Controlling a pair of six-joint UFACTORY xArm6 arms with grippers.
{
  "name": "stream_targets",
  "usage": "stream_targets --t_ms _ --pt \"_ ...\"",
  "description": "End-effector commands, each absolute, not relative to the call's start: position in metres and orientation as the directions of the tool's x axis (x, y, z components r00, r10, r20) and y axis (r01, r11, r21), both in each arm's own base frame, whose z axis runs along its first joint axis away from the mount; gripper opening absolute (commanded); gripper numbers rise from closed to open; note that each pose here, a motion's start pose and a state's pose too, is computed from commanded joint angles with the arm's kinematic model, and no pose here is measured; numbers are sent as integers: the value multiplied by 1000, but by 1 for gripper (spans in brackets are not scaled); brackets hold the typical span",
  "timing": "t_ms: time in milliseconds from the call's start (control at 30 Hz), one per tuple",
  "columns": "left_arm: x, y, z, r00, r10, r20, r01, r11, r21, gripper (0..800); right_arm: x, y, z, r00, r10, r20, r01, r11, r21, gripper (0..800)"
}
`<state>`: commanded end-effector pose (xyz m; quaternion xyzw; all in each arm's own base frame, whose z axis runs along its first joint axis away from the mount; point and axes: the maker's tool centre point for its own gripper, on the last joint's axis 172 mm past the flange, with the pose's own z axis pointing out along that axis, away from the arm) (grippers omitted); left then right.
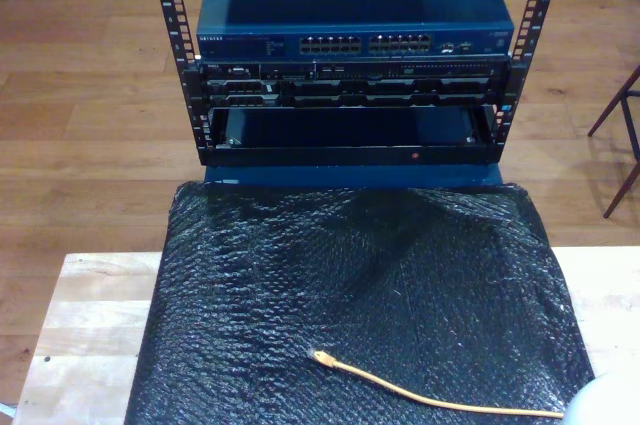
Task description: Grab the cable and plug it in
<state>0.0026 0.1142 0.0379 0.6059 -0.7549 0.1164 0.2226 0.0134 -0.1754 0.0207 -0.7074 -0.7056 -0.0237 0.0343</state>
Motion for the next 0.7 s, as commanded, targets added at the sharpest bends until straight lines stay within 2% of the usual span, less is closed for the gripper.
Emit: stream_targets --t_ms 367,700 --pt "3 115 40 -157 -864 479 -968 230 99 800 14 -180 28 7 997 82 1000 -6 -14 800" --pt "3 118 41 -156 -868 471 -968 228 100 800 14 -180 64 24 985 173 1000 -20 -24 800"
